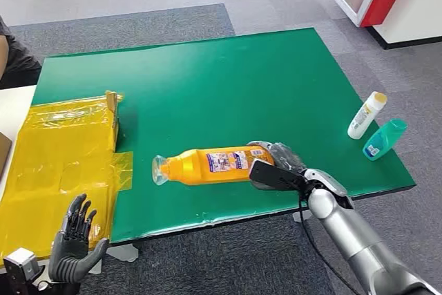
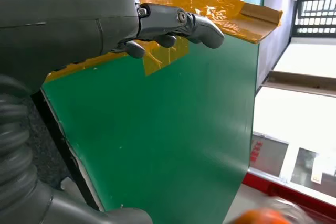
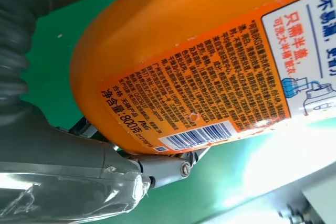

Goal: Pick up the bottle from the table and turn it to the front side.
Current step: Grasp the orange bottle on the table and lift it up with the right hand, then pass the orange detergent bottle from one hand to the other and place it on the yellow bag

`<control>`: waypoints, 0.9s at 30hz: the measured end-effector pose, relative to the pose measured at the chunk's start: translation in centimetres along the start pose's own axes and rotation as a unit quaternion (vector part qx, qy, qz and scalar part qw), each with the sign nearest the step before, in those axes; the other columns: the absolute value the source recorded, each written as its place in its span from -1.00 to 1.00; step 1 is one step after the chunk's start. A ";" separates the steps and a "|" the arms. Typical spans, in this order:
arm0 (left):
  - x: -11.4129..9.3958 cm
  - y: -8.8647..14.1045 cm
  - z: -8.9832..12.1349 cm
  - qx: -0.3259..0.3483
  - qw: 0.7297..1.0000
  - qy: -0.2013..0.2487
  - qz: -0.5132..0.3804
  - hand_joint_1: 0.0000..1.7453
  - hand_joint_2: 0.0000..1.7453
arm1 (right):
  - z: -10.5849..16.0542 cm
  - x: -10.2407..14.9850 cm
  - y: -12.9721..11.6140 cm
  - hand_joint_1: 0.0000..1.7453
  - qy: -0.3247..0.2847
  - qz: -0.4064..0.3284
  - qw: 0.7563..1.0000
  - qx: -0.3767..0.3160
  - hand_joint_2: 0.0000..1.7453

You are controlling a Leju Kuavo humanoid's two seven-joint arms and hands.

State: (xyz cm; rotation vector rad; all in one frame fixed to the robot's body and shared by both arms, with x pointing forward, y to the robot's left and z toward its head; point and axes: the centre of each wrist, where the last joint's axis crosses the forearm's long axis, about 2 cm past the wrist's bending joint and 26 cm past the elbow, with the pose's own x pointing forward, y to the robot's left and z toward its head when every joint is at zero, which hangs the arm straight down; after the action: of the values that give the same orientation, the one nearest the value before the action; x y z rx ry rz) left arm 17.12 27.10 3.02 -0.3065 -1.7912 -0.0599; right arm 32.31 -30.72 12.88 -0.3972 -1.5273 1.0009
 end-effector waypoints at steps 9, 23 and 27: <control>1.3 -0.7 -1.9 -0.028 1.000 -0.011 -0.004 -1.00 1.00 | 0.4 3.3 2.0 1.00 -0.077 -0.148 0.985 -0.041 1.00; 4.7 -4.6 -9.0 -0.166 0.984 -0.068 -0.012 -1.00 1.00 | -1.9 7.1 6.7 1.00 -0.105 -0.215 0.970 -0.043 1.00; 6.3 -6.5 -12.1 -0.213 0.972 -0.095 0.017 -1.00 1.00 | -2.9 7.3 8.3 1.00 -0.098 -0.210 0.972 -0.031 1.00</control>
State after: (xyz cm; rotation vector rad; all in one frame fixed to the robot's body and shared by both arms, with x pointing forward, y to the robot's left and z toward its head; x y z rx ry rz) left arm 25.74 19.50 12.81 -0.6685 -1.9535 -0.4055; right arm 30.87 -19.56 10.95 -0.0116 -1.7317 0.6731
